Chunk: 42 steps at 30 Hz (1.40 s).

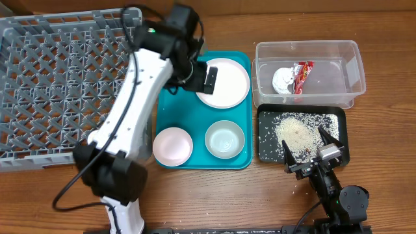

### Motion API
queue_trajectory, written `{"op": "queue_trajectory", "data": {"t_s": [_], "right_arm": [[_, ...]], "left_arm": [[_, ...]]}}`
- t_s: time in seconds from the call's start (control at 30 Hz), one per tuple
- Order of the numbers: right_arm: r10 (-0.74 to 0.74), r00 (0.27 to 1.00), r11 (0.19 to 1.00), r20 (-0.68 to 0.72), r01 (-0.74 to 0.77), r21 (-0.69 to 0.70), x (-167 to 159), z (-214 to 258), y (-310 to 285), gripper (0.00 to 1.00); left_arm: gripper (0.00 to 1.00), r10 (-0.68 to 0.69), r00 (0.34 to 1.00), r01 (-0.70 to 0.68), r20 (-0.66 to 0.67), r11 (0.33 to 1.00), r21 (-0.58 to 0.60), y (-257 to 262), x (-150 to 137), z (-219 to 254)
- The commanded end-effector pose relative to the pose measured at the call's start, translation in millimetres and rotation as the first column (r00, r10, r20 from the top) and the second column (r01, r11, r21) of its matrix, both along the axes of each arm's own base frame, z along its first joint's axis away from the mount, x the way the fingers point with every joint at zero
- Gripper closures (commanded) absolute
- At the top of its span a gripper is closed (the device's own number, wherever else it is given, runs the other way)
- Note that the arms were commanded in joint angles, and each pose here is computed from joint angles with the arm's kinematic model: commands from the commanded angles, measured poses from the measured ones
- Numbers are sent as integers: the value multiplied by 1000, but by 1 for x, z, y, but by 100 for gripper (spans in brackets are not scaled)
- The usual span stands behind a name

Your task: Sort waste into correct bins and load items into the dishwasher

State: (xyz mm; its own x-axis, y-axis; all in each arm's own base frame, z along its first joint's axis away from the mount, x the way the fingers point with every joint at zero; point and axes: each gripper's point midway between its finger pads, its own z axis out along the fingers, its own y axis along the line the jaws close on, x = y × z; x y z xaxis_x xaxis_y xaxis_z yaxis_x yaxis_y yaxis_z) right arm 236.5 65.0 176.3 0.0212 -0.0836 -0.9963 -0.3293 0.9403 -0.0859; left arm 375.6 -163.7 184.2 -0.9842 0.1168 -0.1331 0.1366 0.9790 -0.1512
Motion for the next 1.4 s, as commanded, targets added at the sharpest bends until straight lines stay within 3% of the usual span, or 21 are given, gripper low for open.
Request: {"op": "queue_trajectory", "data": {"t_s": [0.0,0.07,0.1,0.17,0.6,0.9,1.37], "right_arm": [[0,1000,1000,5,0,4,0,-1,0,0],[0,1000,1000,5,0,4,0,-1,0,0],[0,1000,1000,4,0,4,0,-1,0,0],[0,1000,1000,5,0,4,0,-1,0,0],[0,1000,1000,4,0,4,0,-1,0,0],[0,1000,1000,5,0,4,0,-1,0,0],[0,1000,1000,5,0,4,0,-1,0,0]], "left_arm": [[31,192,981,-191,6,973,132,35,12,-24],[76,203,979,-203,13,968,144,44,17,-34],[87,212,977,-210,7,965,156,49,17,-40],[96,228,973,-219,-33,959,177,58,9,-53],[96,317,915,-244,-251,927,285,99,-47,-116],[96,428,850,-335,-306,889,313,141,-58,-111],[96,328,897,-284,-295,941,183,120,-43,-84]]}}
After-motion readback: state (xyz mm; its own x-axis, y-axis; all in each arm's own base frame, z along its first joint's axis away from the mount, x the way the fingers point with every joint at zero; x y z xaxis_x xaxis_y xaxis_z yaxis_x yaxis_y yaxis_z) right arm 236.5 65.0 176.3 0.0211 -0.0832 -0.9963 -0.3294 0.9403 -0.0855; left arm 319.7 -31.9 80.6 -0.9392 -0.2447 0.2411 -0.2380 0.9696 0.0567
